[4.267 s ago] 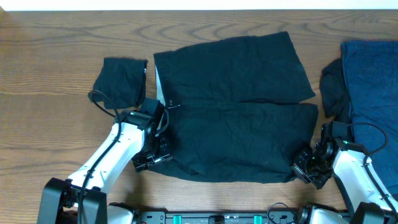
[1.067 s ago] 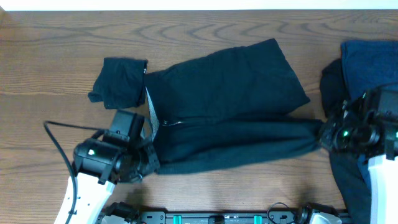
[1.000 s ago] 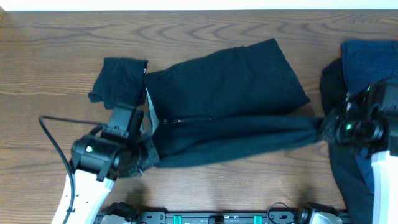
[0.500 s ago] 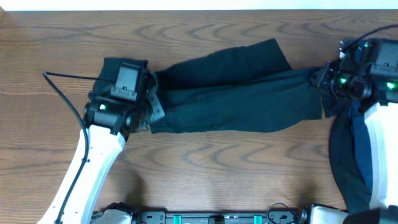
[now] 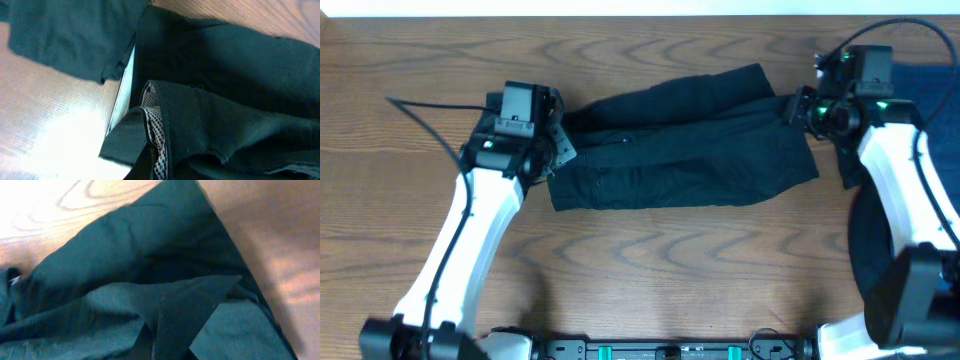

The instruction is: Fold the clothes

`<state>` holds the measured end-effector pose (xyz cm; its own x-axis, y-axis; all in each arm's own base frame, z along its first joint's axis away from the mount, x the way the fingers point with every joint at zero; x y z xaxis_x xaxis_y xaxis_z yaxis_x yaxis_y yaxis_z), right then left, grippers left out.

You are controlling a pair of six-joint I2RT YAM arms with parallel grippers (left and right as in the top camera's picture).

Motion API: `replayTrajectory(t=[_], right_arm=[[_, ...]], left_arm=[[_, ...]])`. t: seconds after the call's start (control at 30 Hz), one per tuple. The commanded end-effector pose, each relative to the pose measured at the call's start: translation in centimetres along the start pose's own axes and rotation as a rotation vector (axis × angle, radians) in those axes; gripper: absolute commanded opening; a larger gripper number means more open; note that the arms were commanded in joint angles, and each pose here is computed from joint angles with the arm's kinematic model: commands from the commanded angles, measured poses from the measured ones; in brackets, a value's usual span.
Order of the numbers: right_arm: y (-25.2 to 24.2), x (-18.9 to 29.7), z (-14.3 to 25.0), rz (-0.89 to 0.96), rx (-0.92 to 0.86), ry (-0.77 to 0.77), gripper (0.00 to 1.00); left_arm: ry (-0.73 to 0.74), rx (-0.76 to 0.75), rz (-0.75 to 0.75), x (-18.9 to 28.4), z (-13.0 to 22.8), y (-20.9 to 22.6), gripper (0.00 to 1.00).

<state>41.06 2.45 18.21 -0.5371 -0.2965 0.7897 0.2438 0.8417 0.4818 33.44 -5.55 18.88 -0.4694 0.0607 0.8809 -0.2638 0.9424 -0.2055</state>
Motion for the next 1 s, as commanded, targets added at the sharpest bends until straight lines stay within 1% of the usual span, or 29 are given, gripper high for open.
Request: replayTrajectory(t=[0.0, 0.17, 0.33, 0.37, 0.4, 0.43, 0.47, 0.5, 0.53, 0.57, 0.6, 0.63, 0.67, 0.7, 0.73, 0.83, 0.9, 0.93, 0.97], right_arm=[[0.1, -1.9, -0.5, 0.024, 0.028, -0.014, 0.01], [-0.6, -5.6, -0.6, 0.034, 0.037, -0.008, 0.01], [-0.9, -9.4, -1.3, 0.006, 0.060, -0.047, 0.01], [-1.0, -10.1, -1.5, 0.001, 0.064, -0.056, 0.05], [-1.2, -10.7, -1.5, -0.002, 0.066, -0.061, 0.15], [-1.3, -11.2, -1.7, -0.007, 0.069, -0.071, 0.27], [-1.3, -11.5, -1.8, -0.010, 0.071, -0.078, 0.31], [-1.3, -11.7, -2.0, -0.017, 0.075, -0.089, 0.38], [-1.2, -11.8, -2.3, -0.025, 0.080, -0.107, 0.49], [-1.0, -11.7, -2.7, -0.034, 0.091, -0.123, 0.57], [-0.5, -11.4, -3.1, -0.058, 0.123, -0.141, 0.61], [-0.1, -11.0, -3.5, -0.085, 0.154, -0.156, 0.68], [0.5, -10.4, -3.9, -0.112, 0.184, -0.171, 0.79], [0.8, -9.7, -4.3, -0.126, 0.195, -0.186, 0.86], [1.1, -8.8, -4.6, -0.141, 0.205, -0.199, 0.88], [1.8, -5.5, -5.1, -0.165, 0.202, -0.209, 0.89], [1.9, -3.4, -5.0, -0.151, 0.189, -0.201, 0.89], [1.9, -2.5, -4.7, -0.142, 0.181, -0.190, 0.88], [1.8, -1.7, -4.2, -0.127, 0.170, -0.171, 0.82]], left_arm=[[-0.025, -0.024, -0.044, -1.6, -1.3, 0.2, 0.06], [-0.040, -0.024, -0.037, -4.1, -2.2, -0.2, 0.06], [-0.038, -0.024, -0.038, -6.9, -2.5, -0.5, 0.06], [-0.034, -0.024, -0.040, -7.7, -2.5, -0.5, 0.06], [-0.029, -0.025, -0.043, -8.3, -2.4, -0.5, 0.06], [-0.024, -0.029, -0.045, -8.9, -2.4, -0.5, 0.07], [-0.024, -0.039, -0.045, -9.4, -2.4, -0.5, 0.13], [-0.030, -0.052, -0.042, -9.6, -2.5, -0.6, 0.23], [-0.043, -0.074, -0.035, -9.7, -2.8, -0.7, 0.32], [-0.058, -0.099, -0.028, -9.6, -3.1, -0.9, 0.49], [-0.075, -0.119, -0.021, -9.2, -3.5, -1.1, 0.59], [-0.095, -0.137, -0.013, -8.6, -4.0, -1.3, 0.66], [-0.115, -0.149, -0.005, -7.8, -4.4, -1.5, 0.70], [-0.134, -0.153, 0.003, -7.0, -4.8, -1.7, 0.71], [-0.156, -0.152, 0.013, -5.9, -5.1, -1.9, 0.73], [-0.184, -0.152, 0.033, -2.7, -5.2, -1.9, 0.73], [-0.168, -0.154, 0.039, -0.9, -4.4, -1.7, 0.73], [-0.153, -0.154, 0.036, -0.4, -4.0, -1.5, 0.73], [-0.130, -0.155, 0.026, 0.1, -3.4, -1.2, 0.71]])
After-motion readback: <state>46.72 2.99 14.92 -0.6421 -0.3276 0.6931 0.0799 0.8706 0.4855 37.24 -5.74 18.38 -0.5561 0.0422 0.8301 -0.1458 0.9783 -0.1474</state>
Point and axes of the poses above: each gripper's point midway between its finger pads, its own x axis back along the fingers, its own y axis along the line the jaws close on, z = x × y, the point moved 5 cm from there along x, back along the fingers, and after that the axes turned 9 degrees about -x, right-handed, at the moved point
